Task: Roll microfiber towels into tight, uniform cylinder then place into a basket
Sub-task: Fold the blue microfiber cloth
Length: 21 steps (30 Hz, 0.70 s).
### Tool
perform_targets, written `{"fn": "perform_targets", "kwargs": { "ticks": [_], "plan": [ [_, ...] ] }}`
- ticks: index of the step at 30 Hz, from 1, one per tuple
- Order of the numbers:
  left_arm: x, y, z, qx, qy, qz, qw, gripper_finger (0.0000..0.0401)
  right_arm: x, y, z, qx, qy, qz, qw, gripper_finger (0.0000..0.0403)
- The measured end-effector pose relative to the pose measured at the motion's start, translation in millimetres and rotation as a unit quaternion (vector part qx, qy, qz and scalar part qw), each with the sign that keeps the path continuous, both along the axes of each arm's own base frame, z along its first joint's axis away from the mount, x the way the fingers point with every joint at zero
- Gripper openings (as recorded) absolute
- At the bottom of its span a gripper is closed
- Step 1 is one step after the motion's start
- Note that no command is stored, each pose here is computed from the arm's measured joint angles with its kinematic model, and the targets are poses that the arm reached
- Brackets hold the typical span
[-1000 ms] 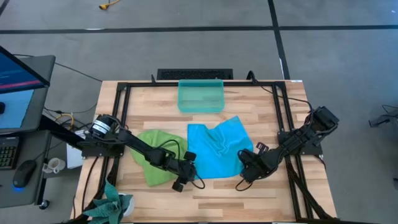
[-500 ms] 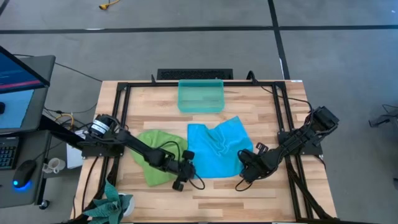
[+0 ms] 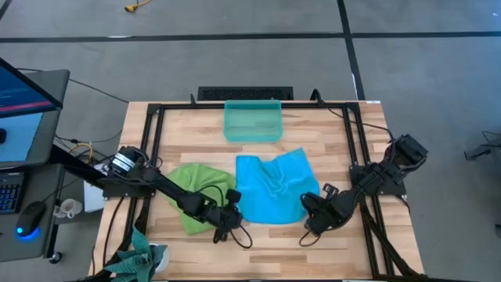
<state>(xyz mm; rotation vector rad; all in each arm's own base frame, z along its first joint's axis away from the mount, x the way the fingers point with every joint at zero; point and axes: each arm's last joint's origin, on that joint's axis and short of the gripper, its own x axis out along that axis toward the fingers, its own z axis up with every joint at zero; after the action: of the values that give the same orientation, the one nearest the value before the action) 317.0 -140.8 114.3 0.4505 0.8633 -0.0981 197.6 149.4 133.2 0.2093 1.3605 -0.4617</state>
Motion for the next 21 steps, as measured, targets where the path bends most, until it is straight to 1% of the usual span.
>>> {"fn": "perform_targets", "kwargs": {
  "ticks": [5,8,14,18,21],
  "plan": [
    [-9,-1,16,0.03,-0.01,0.031,0.999,0.0002,2,19,14,0.021,-0.017,0.022,0.999,0.0004],
    [-15,-1,28,0.037,-0.015,0.036,0.999,0.0002,3,27,23,0.026,-0.019,0.031,0.999,0.0004],
    [-25,-1,57,0.019,-0.041,0.042,0.998,0.0002,3,37,41,0.022,-0.012,0.042,0.999,0.0003],
    [-36,0,71,-0.011,-0.031,0.051,0.998,0.0002,4,42,53,0.032,-0.007,0.03,0.999,0.0003],
    [-45,-1,78,-0.024,-0.022,0.062,0.998,0.0002,5,47,59,0.045,-0.009,0.028,0.999,0.0003]
  ]
}}
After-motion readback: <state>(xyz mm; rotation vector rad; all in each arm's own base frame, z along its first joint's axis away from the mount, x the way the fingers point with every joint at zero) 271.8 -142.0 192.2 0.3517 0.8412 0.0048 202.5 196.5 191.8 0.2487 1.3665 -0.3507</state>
